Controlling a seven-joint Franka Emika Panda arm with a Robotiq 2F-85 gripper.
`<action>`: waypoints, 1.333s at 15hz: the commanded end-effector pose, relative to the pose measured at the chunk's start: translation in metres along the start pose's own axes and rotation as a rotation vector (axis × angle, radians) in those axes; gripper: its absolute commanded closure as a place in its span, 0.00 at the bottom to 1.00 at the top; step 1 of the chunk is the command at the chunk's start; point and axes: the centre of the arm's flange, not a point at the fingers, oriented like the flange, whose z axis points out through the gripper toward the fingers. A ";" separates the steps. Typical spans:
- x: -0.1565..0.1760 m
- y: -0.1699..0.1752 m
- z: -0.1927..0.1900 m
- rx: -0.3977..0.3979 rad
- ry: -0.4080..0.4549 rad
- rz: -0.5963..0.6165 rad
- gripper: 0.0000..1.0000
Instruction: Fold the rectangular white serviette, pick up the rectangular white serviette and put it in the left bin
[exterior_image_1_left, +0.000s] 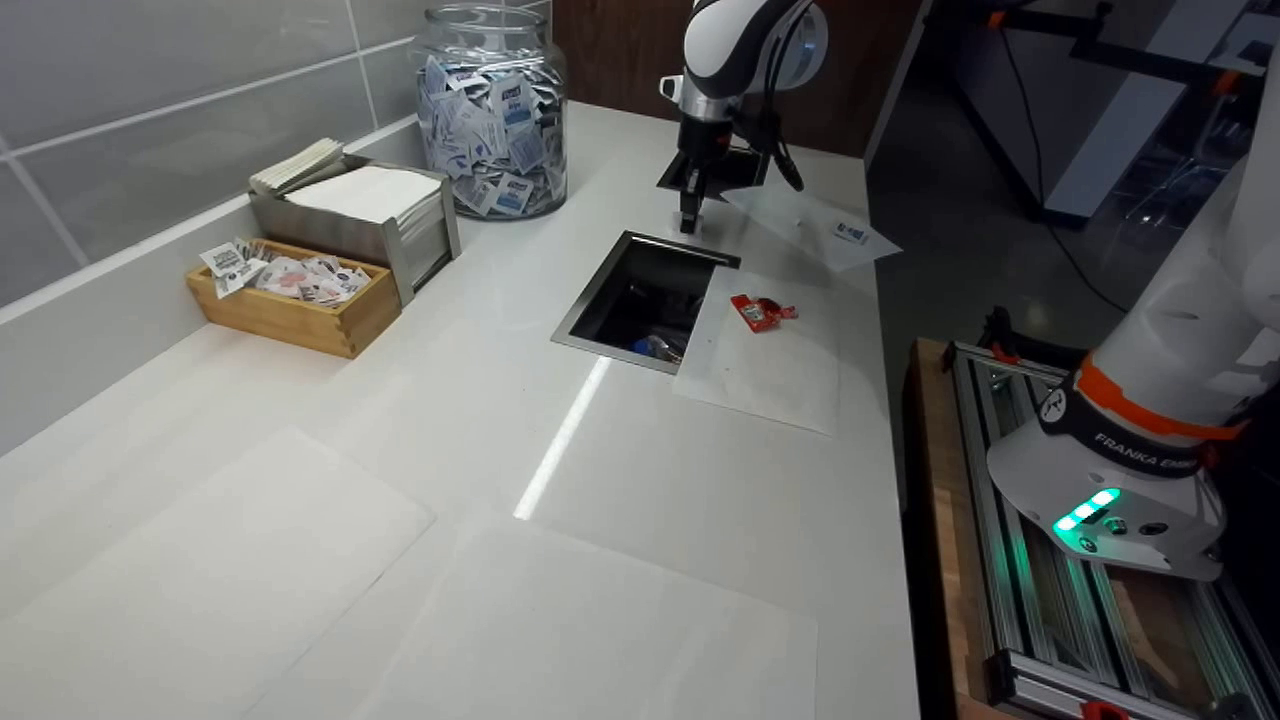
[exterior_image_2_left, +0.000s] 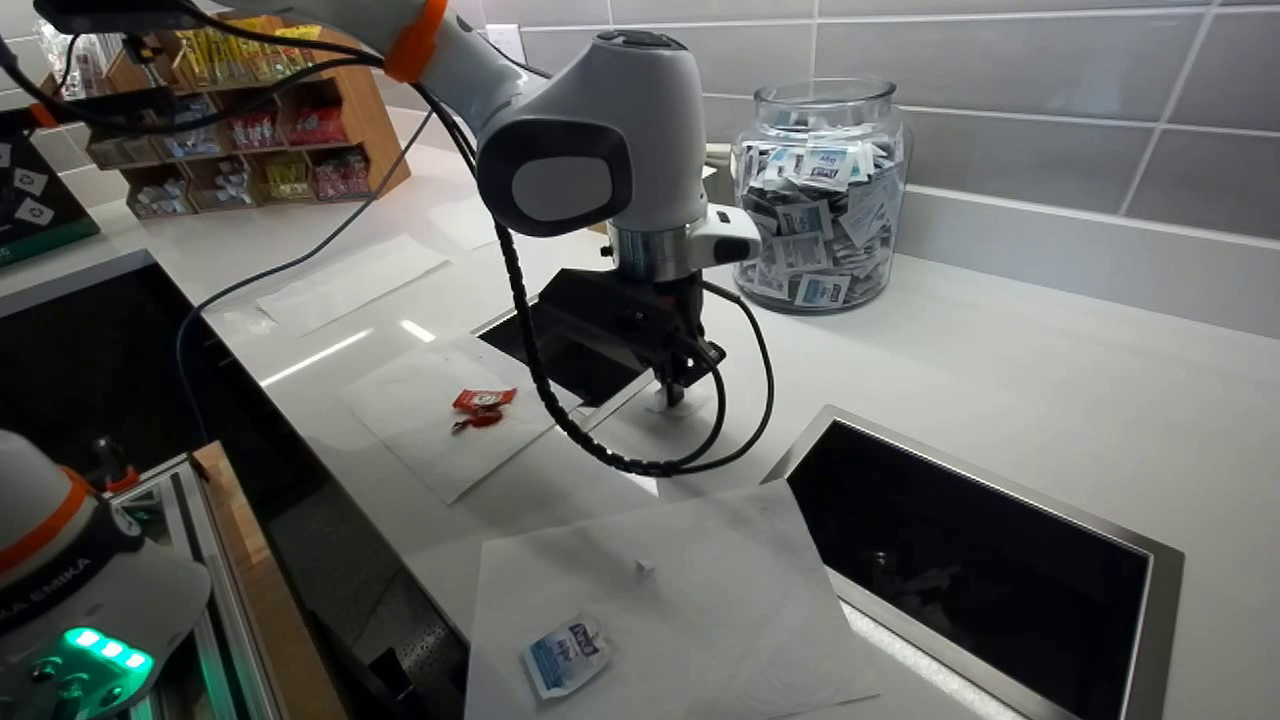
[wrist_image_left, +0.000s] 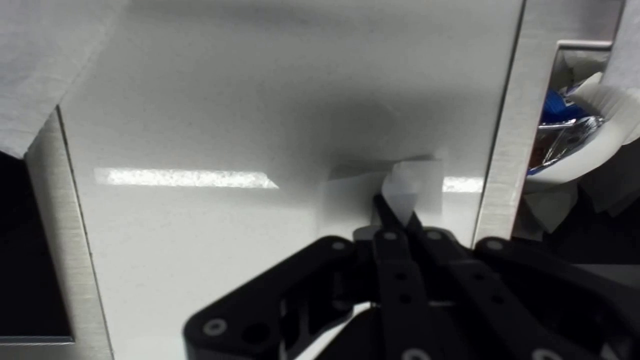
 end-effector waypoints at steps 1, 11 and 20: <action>0.000 0.001 0.011 0.010 -0.014 -0.002 0.76; -0.005 0.004 0.002 -0.007 -0.014 0.008 0.06; -0.020 0.019 0.007 0.006 0.002 0.048 0.00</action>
